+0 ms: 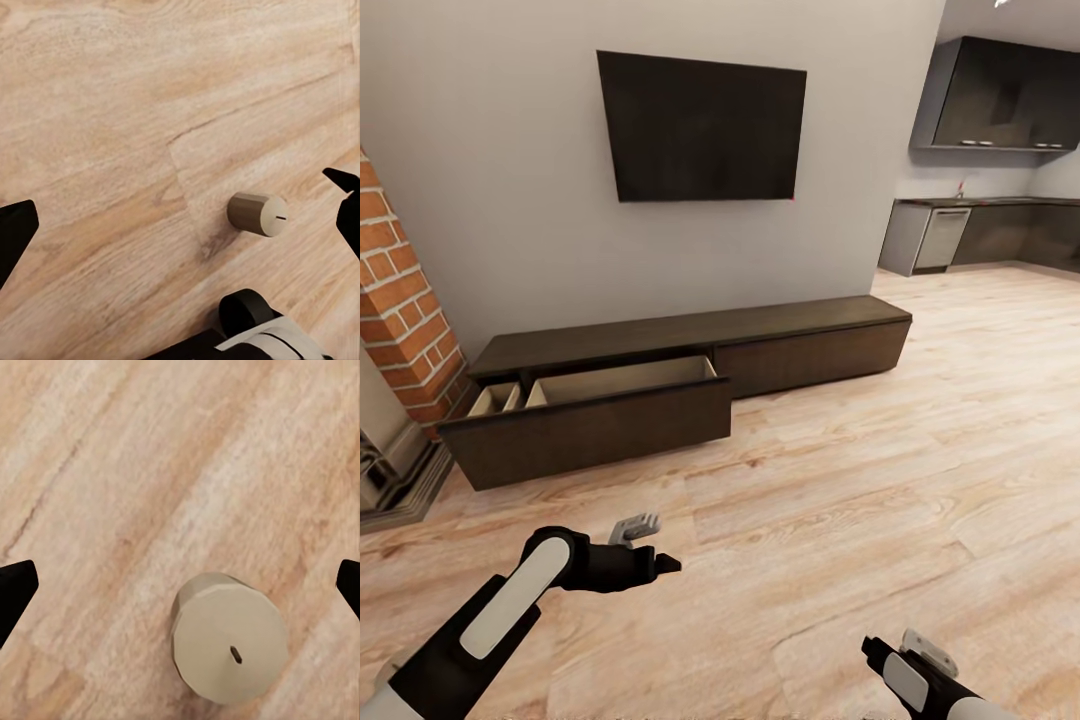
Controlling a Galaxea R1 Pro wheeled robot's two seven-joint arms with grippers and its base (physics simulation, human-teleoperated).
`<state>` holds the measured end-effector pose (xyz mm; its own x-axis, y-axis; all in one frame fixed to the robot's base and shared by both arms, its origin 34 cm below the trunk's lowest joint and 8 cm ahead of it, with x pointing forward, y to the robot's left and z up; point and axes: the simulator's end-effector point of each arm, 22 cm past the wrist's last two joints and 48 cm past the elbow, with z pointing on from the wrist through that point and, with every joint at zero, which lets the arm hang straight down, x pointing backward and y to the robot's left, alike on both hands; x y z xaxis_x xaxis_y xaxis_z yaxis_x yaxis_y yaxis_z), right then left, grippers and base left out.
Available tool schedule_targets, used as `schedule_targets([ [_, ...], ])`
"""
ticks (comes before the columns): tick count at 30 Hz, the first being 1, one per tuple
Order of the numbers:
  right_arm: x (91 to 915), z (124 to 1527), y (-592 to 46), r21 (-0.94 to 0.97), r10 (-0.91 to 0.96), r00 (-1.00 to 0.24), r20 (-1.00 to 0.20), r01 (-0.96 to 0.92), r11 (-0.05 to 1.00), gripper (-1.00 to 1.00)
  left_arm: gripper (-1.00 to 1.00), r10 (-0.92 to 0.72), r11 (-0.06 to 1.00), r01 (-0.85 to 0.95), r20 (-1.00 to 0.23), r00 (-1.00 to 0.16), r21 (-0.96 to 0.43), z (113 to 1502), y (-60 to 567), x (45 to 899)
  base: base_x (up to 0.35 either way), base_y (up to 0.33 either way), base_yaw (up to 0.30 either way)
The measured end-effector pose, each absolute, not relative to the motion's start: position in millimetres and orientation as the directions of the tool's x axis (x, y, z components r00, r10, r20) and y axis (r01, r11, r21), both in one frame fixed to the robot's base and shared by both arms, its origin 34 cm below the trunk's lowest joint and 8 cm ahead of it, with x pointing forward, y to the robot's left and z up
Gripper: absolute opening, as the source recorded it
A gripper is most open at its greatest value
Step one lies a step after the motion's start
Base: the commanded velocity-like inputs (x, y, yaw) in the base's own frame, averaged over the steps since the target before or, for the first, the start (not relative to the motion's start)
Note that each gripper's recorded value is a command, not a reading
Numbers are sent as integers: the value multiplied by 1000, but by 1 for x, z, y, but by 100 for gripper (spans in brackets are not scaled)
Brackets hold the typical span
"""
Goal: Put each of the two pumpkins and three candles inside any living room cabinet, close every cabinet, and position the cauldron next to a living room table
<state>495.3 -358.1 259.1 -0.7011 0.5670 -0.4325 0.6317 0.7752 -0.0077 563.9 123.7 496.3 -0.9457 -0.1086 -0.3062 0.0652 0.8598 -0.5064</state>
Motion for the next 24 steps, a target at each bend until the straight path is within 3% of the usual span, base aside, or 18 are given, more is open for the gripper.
schedule_targets([
  [24, 484, 214, -358, -8, 567, -701, -433, 632, 775, 100, 100, -104, 855, 72, -305, -947, -514, 452, 117, 550, 0, 0, 0],
])
